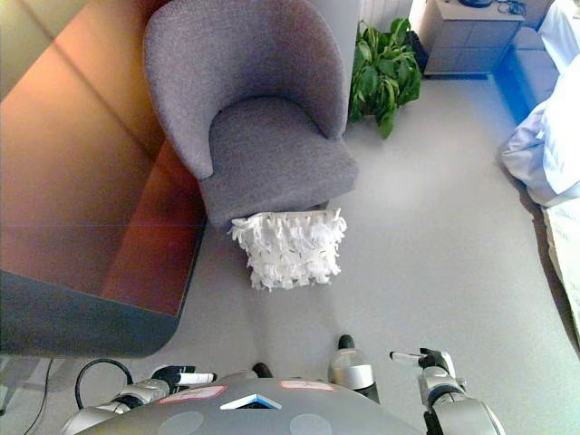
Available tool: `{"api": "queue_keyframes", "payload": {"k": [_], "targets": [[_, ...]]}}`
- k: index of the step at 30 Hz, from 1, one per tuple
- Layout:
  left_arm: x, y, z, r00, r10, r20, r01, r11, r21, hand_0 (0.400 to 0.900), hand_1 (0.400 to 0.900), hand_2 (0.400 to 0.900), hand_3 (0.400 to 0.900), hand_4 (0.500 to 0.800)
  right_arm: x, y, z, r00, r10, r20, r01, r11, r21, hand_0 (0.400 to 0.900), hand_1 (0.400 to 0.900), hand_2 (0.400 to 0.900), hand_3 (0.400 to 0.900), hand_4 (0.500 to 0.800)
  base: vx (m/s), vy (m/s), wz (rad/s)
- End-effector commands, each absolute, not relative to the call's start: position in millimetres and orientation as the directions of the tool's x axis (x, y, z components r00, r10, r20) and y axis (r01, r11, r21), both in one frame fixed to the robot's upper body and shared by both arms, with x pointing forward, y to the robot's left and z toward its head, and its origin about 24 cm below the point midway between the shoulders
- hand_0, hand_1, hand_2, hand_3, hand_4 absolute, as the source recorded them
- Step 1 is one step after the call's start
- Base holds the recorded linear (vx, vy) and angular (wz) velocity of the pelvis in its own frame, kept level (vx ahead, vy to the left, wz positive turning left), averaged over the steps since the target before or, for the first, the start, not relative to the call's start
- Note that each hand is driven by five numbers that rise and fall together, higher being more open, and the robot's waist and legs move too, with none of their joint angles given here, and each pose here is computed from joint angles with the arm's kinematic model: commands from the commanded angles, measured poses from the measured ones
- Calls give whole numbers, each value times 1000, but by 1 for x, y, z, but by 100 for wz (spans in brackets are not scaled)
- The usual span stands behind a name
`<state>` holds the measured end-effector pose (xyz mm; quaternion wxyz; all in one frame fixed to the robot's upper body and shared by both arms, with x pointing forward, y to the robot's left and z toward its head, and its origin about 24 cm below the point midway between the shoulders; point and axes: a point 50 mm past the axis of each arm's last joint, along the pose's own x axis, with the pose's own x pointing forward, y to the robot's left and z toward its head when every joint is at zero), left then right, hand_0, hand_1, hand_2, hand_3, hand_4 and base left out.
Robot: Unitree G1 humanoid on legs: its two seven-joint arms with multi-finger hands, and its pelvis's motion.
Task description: Pick up the pillow and put it on the sofa.
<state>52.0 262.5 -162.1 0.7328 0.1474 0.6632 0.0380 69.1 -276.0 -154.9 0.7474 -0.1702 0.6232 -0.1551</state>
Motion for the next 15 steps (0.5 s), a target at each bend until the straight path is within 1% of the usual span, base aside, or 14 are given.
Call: {"api": "queue_keyframes", "payload": {"k": [1, 7, 15], "targets": [[52, 265, -162, 107, 264, -958, 106, 955, 275, 900, 900, 900, 900, 800, 81, -283, -151, 198, -473, -859, -20, 874, -486, 900, 900, 900, 900, 800, 0, 0, 0], [52, 257, -164, 104, 228, -968, 118, 964, 239, 900, 900, 900, 900, 800, 81, -275, -153, 205, -453, -867, -48, 881, -472, 900, 900, 900, 900, 800, 0, 0, 0], [53, 255, -165, 104, 207, -973, 135, 966, 220, 900, 900, 900, 900, 800, 83, -272, -154, 201, -441, -875, -78, 883, -463, 900, 900, 900, 900, 800, 0, 0, 0]]}}
